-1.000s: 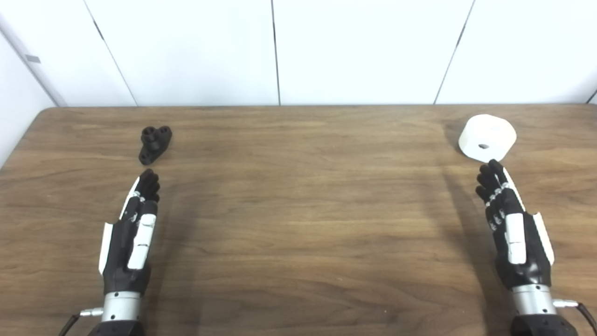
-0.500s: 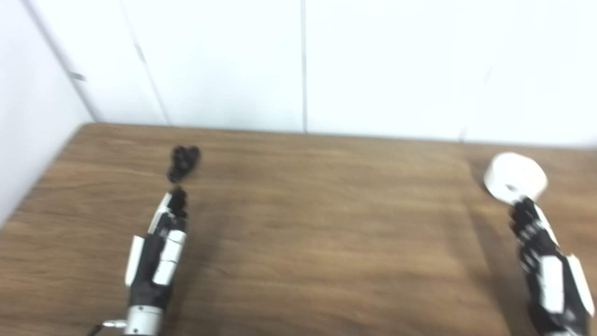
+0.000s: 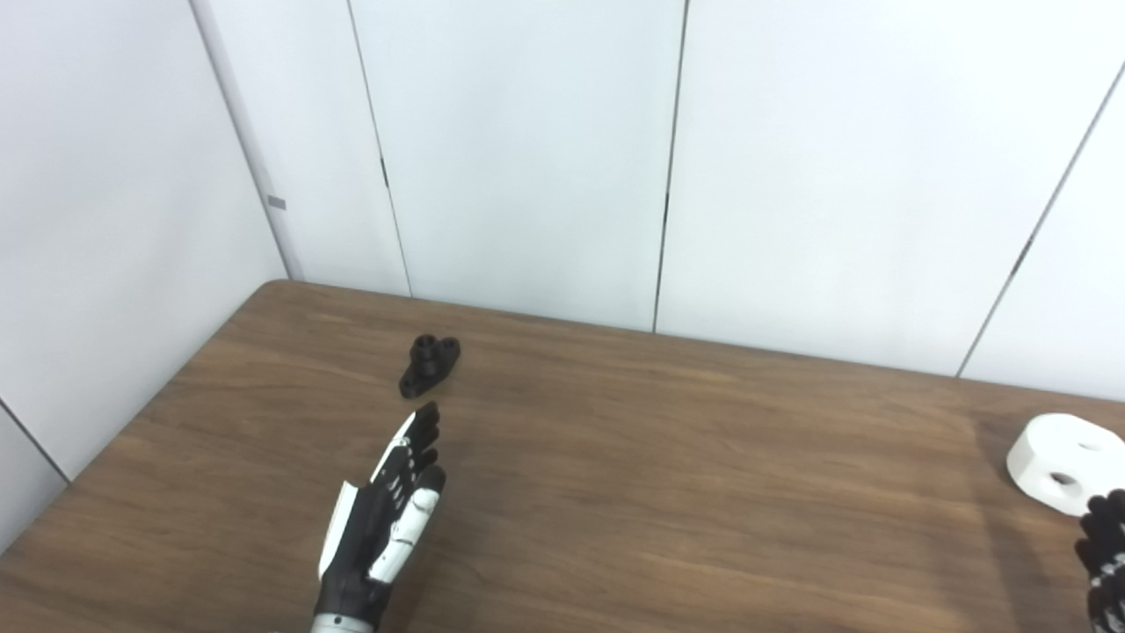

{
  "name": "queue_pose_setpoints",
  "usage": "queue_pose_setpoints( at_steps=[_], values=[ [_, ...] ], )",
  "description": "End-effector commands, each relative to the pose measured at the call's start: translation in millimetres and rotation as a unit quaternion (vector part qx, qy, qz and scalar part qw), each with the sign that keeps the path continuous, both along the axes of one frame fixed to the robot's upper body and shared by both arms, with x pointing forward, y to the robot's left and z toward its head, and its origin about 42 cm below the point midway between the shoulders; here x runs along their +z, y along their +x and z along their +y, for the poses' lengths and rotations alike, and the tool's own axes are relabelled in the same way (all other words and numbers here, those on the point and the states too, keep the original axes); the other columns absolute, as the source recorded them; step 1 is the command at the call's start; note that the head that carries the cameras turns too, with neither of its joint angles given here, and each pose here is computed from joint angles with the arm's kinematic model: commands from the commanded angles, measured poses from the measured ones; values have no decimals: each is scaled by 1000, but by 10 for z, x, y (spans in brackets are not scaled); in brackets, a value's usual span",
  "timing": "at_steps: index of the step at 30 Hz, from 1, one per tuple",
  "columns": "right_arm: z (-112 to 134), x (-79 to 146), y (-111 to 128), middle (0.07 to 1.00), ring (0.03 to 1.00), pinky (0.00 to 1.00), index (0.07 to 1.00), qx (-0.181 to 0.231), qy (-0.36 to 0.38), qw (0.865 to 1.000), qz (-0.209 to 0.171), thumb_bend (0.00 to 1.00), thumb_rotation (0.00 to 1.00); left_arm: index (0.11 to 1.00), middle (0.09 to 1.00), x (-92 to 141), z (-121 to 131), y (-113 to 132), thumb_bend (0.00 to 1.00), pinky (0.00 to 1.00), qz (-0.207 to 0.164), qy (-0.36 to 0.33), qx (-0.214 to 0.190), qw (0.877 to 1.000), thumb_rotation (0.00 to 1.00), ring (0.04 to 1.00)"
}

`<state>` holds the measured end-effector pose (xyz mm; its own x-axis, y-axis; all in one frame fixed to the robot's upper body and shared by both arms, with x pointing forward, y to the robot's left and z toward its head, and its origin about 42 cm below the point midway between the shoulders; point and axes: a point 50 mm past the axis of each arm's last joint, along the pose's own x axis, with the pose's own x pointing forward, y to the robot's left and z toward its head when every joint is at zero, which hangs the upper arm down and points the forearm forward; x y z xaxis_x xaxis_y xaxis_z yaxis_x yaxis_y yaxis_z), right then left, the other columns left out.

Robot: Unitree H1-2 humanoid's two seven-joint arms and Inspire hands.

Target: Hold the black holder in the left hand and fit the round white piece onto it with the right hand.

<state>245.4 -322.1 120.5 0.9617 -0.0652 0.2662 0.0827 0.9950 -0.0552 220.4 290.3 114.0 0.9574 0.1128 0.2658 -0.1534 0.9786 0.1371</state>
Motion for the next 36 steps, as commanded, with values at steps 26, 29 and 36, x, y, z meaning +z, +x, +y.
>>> queue_pose_setpoints(
  at_steps=[26, 29, 36],
  values=[
    [30, -325, -141, 956, 978, 999, 982, -19, -1, 999, 45, 488, 1000, 935, 948, 777, 449, 464, 783, 875, 50, 235, 138, 961, 485, 932],
    [41, -323, -149, 955, 976, 1000, 978, -20, -1, 999, 47, 480, 1000, 935, 947, 876, 514, 594, 798, 881, 71, 249, 146, 955, 492, 933],
    [96, -301, -172, 951, 969, 1000, 977, -21, 0, 999, 49, 493, 1000, 906, 945, 997, 616, 845, 838, 849, 99, 300, 179, 932, 492, 946]
  ],
)
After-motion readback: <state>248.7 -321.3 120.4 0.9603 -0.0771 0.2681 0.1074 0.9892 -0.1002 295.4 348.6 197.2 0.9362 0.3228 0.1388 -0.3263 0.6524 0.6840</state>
